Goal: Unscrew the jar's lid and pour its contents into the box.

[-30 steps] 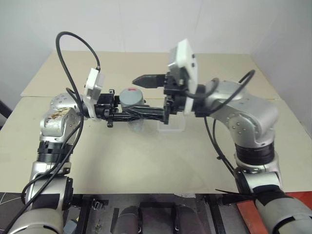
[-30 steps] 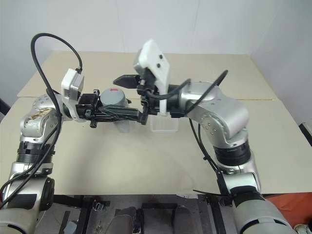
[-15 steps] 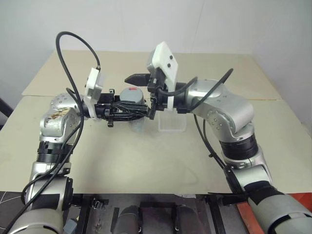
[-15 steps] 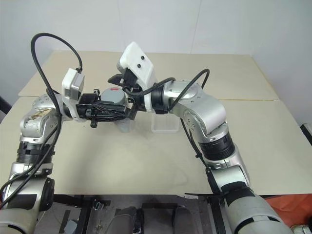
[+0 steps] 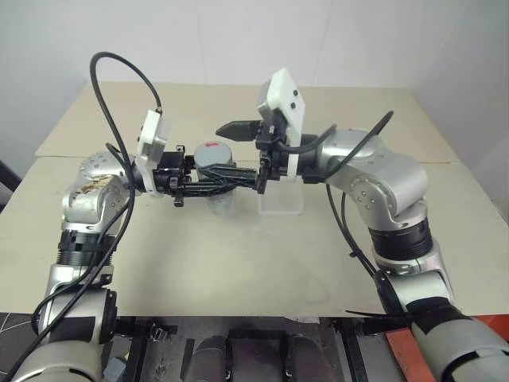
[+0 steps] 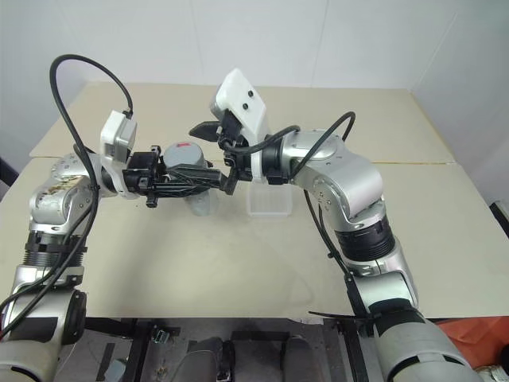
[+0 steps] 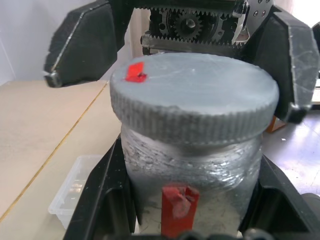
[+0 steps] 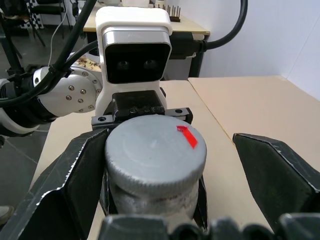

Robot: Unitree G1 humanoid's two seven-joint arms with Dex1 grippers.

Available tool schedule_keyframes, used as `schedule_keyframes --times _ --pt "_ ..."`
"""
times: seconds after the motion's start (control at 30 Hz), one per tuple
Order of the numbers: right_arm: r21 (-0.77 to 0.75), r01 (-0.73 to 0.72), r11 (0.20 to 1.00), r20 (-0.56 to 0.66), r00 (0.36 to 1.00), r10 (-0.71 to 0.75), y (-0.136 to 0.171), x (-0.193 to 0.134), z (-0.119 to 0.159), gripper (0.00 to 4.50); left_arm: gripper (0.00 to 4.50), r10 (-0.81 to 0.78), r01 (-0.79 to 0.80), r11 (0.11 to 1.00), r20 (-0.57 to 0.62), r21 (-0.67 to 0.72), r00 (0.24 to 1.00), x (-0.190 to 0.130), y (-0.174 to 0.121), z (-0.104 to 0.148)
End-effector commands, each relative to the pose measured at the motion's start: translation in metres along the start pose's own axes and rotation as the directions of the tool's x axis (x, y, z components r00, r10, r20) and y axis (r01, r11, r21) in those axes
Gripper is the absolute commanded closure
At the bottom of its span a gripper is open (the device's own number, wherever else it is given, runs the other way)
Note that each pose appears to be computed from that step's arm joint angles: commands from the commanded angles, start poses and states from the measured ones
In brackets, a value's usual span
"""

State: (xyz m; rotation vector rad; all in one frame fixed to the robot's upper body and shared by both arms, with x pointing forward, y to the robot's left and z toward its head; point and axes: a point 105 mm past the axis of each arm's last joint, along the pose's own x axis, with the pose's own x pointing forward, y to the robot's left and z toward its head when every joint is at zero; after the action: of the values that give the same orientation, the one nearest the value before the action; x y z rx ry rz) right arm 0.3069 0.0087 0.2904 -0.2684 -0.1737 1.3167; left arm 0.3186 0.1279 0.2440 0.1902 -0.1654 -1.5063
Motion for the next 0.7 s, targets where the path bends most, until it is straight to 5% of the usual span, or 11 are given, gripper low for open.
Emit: schedule_keyframes --times 0.03,0.7 --pt "-0.042 0.073 0.996 0.040 0.997 -0.071 -0.013 -0.015 0.013 0.02 2.48 -0.016 0.015 0.998 0.019 0.054 1.000 -0.004 -0.005 0.014" --pt "-0.037 0.119 0.992 0.019 0.993 -0.118 -0.022 -0.036 0.009 0.02 2.48 -0.022 0.021 0.998 0.020 0.053 1.000 -0.004 -0.004 0.013"
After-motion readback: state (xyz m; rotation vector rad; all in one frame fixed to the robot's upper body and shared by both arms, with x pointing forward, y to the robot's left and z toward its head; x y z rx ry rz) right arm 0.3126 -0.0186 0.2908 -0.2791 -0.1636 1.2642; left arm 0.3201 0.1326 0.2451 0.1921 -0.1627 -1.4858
